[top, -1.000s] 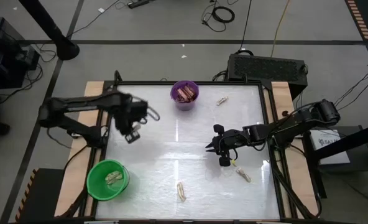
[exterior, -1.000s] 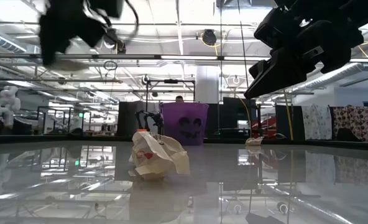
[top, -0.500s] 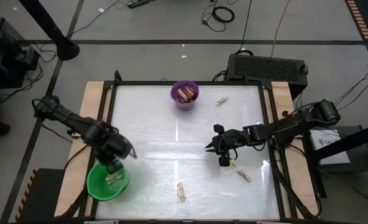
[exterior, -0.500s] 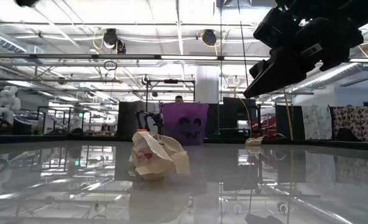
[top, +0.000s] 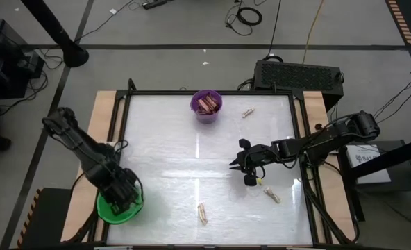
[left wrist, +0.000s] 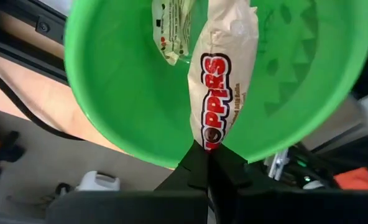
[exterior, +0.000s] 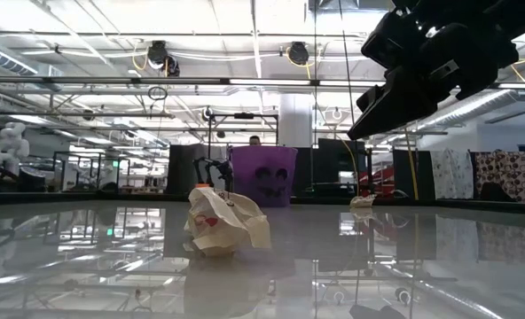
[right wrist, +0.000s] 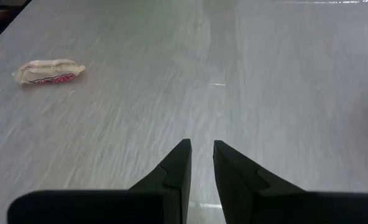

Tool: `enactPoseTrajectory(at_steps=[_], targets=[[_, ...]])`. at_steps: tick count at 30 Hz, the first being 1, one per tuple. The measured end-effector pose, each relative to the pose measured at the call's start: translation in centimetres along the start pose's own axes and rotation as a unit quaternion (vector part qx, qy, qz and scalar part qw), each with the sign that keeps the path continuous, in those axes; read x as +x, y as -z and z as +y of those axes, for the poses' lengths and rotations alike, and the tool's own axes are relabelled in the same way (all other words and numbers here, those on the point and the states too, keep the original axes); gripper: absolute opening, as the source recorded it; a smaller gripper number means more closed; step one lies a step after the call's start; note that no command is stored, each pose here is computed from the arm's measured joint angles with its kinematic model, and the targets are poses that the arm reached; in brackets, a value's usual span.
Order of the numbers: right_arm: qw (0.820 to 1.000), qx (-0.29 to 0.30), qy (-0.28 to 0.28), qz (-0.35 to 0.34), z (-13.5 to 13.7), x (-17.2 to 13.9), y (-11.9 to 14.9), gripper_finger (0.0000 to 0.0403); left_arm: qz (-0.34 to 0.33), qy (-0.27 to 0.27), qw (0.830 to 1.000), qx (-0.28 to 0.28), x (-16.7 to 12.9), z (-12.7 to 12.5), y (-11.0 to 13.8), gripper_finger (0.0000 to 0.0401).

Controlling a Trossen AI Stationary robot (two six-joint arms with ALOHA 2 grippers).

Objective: Sort candy by brand, put in halloween buckets
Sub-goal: Put the white chocolate into the green bucket

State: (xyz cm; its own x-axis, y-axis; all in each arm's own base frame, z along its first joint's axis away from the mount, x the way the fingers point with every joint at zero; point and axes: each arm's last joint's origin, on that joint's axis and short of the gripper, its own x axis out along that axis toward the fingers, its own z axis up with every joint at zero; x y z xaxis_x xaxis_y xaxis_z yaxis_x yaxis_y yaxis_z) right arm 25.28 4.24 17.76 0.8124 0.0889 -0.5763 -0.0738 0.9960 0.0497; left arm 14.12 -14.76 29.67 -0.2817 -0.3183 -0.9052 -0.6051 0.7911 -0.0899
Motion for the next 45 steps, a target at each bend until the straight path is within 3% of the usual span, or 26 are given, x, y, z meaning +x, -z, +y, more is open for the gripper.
enactPoseTrajectory(at_steps=[15, 20, 27, 31, 34, 37, 42, 45], targets=[[1.0, 0.007, 0.0, 0.0, 0.0, 0.0, 0.0, 0.0061, 0.006, -0.054, 0.998, 0.017, 1.5, -0.6, 0.9, 0.0082], [1.0, 0.007, 0.0, 0.0, 0.0, 0.0, 0.0, 0.0061, 0.002, -0.039, 0.999, 0.003, 1.3, -0.8, 0.4, 0.0094], [0.999, 0.047, -0.003, -0.018, 0.0, 0.0, -0.4, 0.0061, -0.088, 0.067, 0.987, 0.114, 0.4, -2.7, -1.8, 0.0095], [0.997, 0.073, -0.001, -0.005, 0.0, -0.2, -0.1, 0.0061, -0.189, 0.06, 0.967, 0.158, -0.4, -2.8, -3.5, 0.0095], [0.993, 0.111, 0.006, 0.032, 0.0, -0.7, -0.6, 0.0061, -0.292, 0.018, 0.935, 0.2, -1.1, -2.7, -4.9, 0.0095], [0.984, 0.15, 0.019, 0.099, 0.2, -1.4, -1.2, 0.0061, -0.398, -0.037, 0.877, 0.266, -2.1, -3.0, -6.3, 0.0095], [0.956, 0.215, 0.01, 0.198, 1.7, -2.6, -1.6, 0.0061, -0.521, -0.053, 0.745, 0.412, -3.6, -5.1, -8.1, 0.0095], [0.928, 0.263, 0.002, 0.263, 2.8, -3.4, -1.1, 0.0061, -0.57, -0.058, 0.671, 0.471, -4.3, -6.3, -8.8, 0.0095]])
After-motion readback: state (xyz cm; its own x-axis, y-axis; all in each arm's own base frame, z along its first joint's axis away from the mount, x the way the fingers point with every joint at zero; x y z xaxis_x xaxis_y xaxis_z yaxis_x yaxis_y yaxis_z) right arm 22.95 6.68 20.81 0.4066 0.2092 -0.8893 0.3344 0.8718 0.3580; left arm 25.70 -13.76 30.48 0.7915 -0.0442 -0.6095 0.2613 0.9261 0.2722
